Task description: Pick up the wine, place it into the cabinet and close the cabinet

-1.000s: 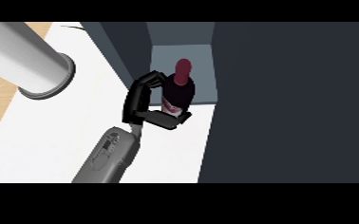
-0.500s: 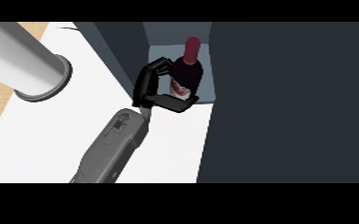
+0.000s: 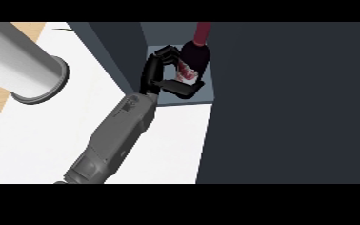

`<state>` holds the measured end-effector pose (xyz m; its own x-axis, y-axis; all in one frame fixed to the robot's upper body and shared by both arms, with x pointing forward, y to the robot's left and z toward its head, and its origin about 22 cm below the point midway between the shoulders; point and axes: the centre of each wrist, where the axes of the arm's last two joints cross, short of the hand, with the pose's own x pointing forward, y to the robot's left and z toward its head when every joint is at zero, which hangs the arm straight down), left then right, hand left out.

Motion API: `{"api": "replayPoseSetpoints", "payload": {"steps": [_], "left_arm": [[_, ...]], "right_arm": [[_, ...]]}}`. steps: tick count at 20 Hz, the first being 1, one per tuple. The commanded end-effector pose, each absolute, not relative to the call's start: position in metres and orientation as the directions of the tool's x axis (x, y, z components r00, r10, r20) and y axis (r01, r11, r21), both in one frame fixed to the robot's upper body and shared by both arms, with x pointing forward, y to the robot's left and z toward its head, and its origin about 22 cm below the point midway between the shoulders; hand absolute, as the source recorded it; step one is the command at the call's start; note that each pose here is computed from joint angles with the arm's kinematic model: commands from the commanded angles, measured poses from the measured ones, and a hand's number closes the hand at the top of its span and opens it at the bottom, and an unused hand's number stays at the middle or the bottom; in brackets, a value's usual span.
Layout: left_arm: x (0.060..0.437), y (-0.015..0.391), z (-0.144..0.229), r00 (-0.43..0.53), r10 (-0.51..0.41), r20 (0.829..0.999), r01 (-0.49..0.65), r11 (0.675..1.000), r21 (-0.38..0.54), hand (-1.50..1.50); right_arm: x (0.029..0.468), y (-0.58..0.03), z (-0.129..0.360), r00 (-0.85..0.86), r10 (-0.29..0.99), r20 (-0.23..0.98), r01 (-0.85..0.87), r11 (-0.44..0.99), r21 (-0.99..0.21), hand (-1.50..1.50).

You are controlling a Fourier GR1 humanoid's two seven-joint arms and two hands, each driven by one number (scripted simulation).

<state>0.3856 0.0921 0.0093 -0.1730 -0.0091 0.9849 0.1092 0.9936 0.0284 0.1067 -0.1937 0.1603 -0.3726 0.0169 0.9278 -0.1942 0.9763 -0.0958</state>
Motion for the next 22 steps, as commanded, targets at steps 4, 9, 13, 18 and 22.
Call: {"api": "replayPoseSetpoints", "payload": {"steps": [4, 9, 13, 18, 22], "left_arm": [[0.399, 0.090, 0.009, -0.087, -0.117, 0.989, 0.055, 0.991, 0.122, 1.50], [0.414, 0.090, 0.022, -0.080, -0.090, 0.993, -0.005, 0.996, 0.090, 1.50], [0.418, 0.096, 0.021, -0.061, -0.048, 0.997, -0.023, 0.999, 0.047, 1.50], [0.423, 0.108, 0.021, -0.066, -0.092, 0.994, -0.066, 0.994, 0.088, 1.50], [0.431, 0.118, 0.029, -0.082, -0.094, 0.992, -0.096, 0.992, 0.086, 1.50]], "right_arm": [[0.074, -0.199, 0.192, -0.357, -0.126, 0.926, -0.264, 0.964, 0.030, -1.50], [0.077, -0.195, 0.184, -0.344, -0.128, 0.930, -0.305, 0.952, 0.018, -1.50], [0.076, -0.197, 0.184, -0.348, -0.131, 0.928, -0.304, 0.952, 0.021, -1.50], [0.082, -0.198, 0.181, -0.386, -0.127, 0.914, -0.291, 0.957, 0.010, -1.50], [0.079, -0.194, 0.176, -0.368, -0.144, 0.919, -0.304, 0.952, 0.028, -1.50]]}}
